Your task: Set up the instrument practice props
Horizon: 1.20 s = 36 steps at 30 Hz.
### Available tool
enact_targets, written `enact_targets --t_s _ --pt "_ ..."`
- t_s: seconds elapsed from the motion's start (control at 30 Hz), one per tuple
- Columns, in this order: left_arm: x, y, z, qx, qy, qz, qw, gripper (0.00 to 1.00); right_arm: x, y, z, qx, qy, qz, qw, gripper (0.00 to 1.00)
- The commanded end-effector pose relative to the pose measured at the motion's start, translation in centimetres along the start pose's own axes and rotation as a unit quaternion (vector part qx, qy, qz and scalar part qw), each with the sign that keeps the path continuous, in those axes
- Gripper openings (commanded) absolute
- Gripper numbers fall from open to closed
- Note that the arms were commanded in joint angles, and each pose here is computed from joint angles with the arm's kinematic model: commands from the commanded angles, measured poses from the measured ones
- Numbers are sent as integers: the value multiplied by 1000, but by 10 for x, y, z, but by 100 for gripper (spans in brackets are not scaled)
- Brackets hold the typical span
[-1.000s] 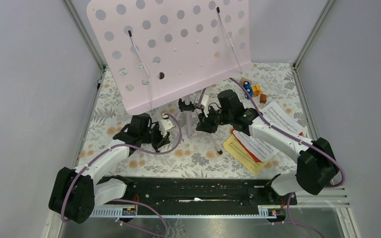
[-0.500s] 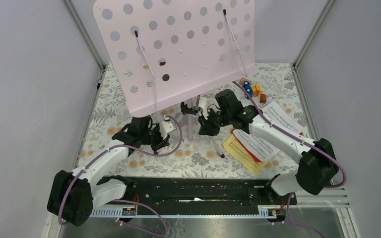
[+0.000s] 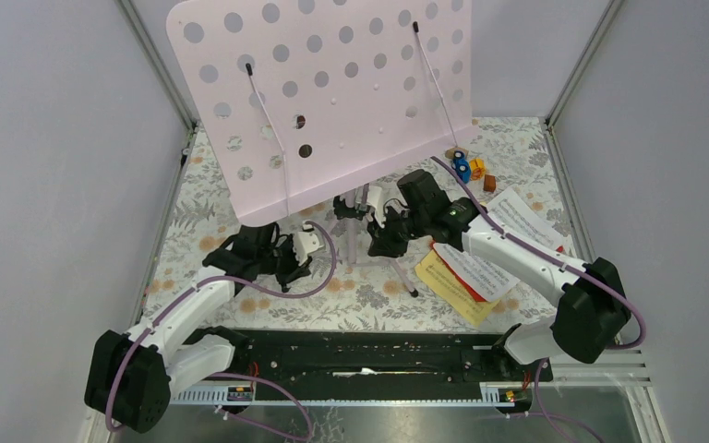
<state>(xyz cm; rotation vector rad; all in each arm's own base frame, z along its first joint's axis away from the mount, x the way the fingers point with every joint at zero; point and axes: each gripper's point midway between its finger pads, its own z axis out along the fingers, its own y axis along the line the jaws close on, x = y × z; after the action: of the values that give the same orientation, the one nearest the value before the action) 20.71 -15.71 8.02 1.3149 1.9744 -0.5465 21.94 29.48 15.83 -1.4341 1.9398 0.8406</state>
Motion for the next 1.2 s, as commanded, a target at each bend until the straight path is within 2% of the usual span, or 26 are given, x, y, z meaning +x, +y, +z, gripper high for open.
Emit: enact_targets --t_s 0.0,0.27,0.33,0.5,0.63,0.83,1.0,1.17 --pt "76 -5 -22 -14 142 29 989 0 55 -12 -20 59 87 29 994 0" --pt "85 -8 -19 4 143 77 987 2 68 -20 -11 67 96 6 993 0" --pt "82 -9 -18 10 138 82 987 11 67 -19 -10 60 95 -2 994 0" --pt "49 -4 -17 14 88 83 993 52 58 -20 -7 45 82 -32 995 0" --pt "9 6 -21 5 39 74 997 73 50 -16 -2 15 70 -58 996 0" --pt "-59 35 -48 -22 -73 68 995 75 41 -17 -2 -2 70 -101 992 0" --pt "-112 62 -76 -40 -179 76 980 73 29 -23 -3 -9 69 -139 988 0" --pt "-151 76 -85 -26 -223 78 971 72 14 -32 -3 -23 50 -174 983 0"
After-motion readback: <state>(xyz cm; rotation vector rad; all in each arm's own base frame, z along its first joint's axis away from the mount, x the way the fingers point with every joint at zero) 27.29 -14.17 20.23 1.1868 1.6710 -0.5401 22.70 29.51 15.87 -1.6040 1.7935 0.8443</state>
